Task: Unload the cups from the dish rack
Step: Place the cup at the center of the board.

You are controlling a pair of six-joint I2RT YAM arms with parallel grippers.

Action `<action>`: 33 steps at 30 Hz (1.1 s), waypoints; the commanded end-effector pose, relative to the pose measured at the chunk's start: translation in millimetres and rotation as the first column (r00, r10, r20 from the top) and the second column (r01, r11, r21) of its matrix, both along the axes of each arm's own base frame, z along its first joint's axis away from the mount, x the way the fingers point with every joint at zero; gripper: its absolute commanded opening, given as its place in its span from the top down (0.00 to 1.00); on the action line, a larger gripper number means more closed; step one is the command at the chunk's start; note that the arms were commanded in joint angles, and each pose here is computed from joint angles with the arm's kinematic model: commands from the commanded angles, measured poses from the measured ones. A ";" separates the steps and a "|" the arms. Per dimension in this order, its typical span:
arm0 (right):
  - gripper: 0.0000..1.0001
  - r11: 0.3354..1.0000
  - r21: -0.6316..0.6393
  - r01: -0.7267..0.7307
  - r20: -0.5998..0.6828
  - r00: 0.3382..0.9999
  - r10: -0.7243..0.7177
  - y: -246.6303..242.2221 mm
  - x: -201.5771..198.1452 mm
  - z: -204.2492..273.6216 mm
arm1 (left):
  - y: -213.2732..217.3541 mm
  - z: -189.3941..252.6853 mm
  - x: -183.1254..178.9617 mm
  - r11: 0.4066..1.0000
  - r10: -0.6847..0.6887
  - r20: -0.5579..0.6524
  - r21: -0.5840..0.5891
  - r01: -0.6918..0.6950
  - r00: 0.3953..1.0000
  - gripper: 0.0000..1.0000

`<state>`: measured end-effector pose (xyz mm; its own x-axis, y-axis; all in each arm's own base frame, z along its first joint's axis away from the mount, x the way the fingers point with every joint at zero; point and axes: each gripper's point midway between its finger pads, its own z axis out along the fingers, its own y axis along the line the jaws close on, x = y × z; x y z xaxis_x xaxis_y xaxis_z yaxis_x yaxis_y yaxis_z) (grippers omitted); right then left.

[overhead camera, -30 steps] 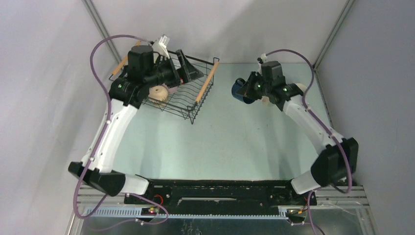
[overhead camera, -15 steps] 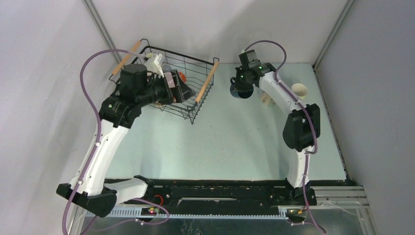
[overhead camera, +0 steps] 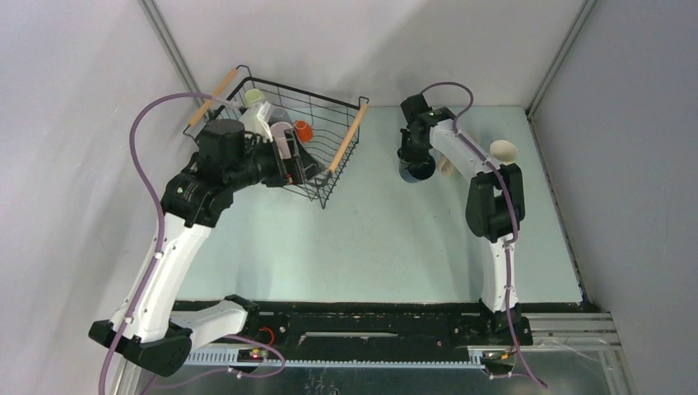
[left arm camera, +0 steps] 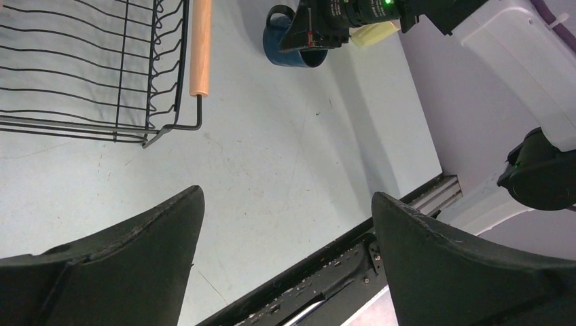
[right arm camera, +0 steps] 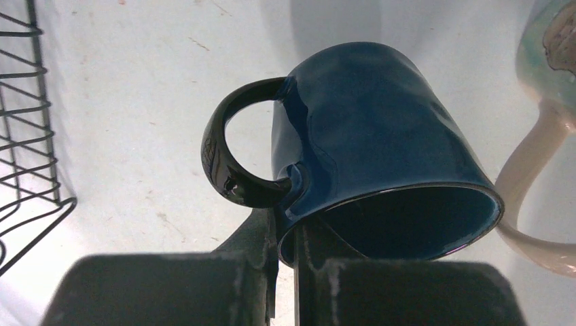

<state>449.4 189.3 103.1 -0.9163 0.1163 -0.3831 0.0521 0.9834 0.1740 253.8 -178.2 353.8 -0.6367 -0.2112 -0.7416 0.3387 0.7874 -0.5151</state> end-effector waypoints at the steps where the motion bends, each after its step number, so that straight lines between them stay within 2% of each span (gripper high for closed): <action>1: 1.00 1.000 -0.016 0.010 0.079 0.997 -0.009 -12.2 20.1 24.0 | 1.2 -3.1 -2.2 1.000 0.004 0.015 0.014 -0.004 1.000 0.00; 10: 1.00 1.000 -0.029 -0.011 0.039 0.999 0.012 -13.5 32.2 15.1 | -3.4 -6.8 -1.2 1.000 0.001 0.002 0.018 -0.001 1.000 0.00; 22: 1.00 0.995 -0.098 -0.016 -0.022 1.000 0.013 -15.1 27.2 5.5 | -5.7 -12.0 2.0 1.000 -0.001 -0.014 0.027 0.002 1.000 0.00; 33: 0.74 0.996 -0.082 -0.035 -0.039 0.999 0.032 -8.5 25.9 -0.2 | -8.2 -19.8 8.6 0.999 0.001 -0.035 0.042 0.001 0.999 0.00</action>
<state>464.7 173.5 81.6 -0.9531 0.0728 -0.2937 0.0541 0.9960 0.0714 258.6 -184.7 336.1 -0.6704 -0.1858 -0.7184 0.3178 0.8029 -0.5043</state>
